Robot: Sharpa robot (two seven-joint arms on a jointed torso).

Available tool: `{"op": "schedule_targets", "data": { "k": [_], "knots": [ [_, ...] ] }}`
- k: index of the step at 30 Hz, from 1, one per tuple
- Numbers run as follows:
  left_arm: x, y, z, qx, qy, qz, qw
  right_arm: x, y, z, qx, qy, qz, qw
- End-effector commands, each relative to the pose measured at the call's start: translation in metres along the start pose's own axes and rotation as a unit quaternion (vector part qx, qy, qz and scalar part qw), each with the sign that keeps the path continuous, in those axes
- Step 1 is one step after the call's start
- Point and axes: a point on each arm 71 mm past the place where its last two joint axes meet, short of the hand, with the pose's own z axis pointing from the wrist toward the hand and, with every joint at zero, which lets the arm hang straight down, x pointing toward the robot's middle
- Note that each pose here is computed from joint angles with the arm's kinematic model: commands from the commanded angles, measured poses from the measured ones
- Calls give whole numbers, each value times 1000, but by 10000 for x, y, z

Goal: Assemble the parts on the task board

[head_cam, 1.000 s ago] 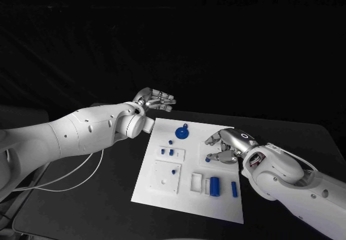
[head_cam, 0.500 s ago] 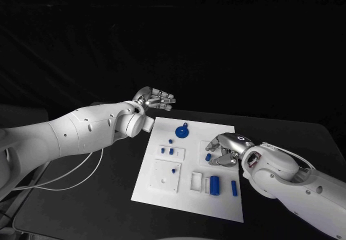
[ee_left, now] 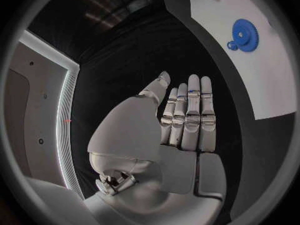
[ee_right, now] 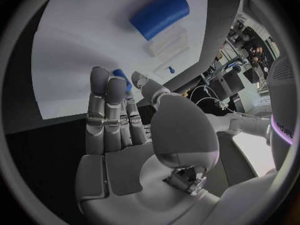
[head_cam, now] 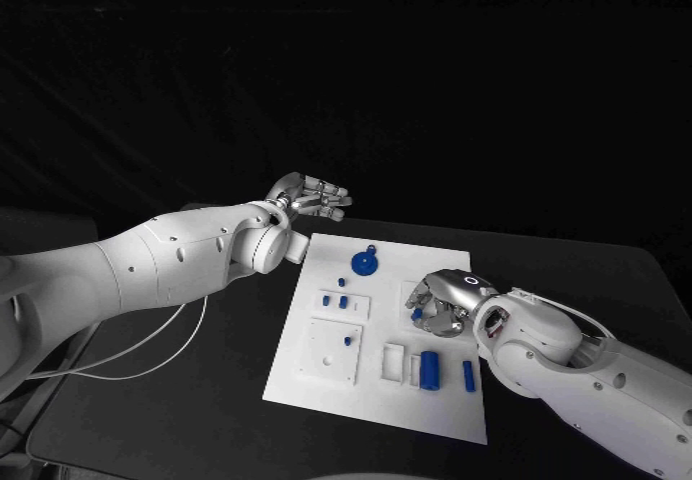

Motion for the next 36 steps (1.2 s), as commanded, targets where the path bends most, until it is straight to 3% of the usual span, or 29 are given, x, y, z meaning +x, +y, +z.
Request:
{"op": "schedule_targets", "data": {
  "k": [1,21,36],
  "knots": [
    [18,-12,4,3,8,-3,1000,21,14,8,-2,-2,-12,1000],
    [1,-1,2,0,7,-1,1000,48,2,12,6,-19,-32,999],
    [-9,0,3,1,7,2,1000,-49,82,-9,-8,-74,-15,997]
  ]
}}
